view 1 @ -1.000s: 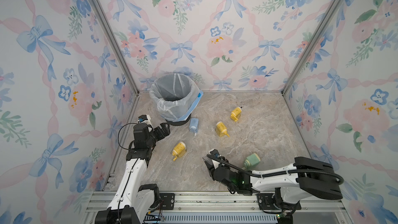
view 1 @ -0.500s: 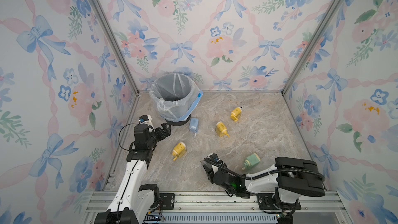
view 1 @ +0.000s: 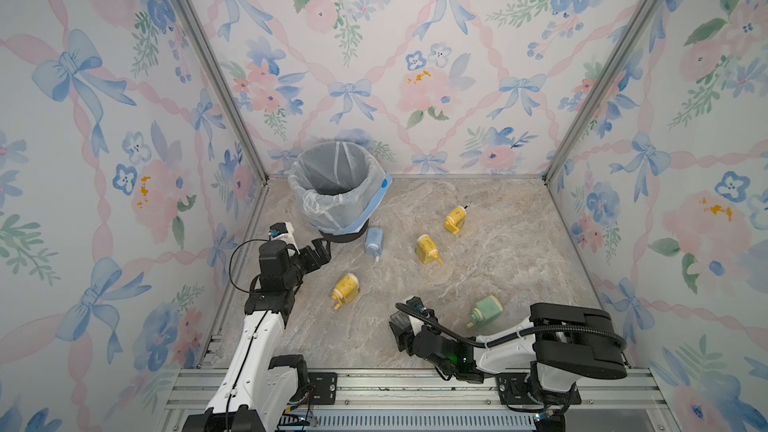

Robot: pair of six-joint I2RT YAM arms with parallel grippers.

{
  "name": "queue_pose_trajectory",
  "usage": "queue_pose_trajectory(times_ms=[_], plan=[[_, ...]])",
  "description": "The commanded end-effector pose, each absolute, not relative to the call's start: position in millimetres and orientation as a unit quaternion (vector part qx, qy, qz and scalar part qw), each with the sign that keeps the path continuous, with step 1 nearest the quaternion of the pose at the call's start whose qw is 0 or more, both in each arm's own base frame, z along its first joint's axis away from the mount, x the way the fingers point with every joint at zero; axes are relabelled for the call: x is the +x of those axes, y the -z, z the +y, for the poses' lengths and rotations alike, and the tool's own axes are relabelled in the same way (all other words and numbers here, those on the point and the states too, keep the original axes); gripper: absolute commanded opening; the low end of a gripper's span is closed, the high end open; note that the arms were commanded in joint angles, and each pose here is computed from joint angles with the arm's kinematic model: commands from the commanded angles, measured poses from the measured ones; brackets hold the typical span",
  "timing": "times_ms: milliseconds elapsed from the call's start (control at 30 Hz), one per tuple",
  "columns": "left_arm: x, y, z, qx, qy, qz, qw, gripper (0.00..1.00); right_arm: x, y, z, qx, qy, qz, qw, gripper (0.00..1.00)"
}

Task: Take out the pencil sharpener tray and clean the shavings
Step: Place the container at the center of the board.

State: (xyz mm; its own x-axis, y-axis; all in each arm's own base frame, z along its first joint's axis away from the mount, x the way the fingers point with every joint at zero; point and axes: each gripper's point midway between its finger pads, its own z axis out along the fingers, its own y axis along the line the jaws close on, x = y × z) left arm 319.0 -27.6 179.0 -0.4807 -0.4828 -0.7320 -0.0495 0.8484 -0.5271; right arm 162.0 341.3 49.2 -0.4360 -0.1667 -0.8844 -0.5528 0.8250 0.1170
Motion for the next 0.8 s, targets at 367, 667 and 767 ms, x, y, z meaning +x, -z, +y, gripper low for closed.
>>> queue_pose_trajectory(times_ms=[367,667,767], plan=[[299,-207,-82,-0.043,0.268,0.813,0.515,0.98,163,-109,346,-0.257,-0.248,0.811,0.464,0.97],[276,-211,-98,-0.043,0.312,0.833,0.455,0.98,201,-159,316,-0.229,-0.295,0.81,0.452,0.97],[271,-197,-92,-0.046,0.266,0.87,0.412,0.98,209,-170,307,-0.235,-0.293,0.809,0.453,0.98]])
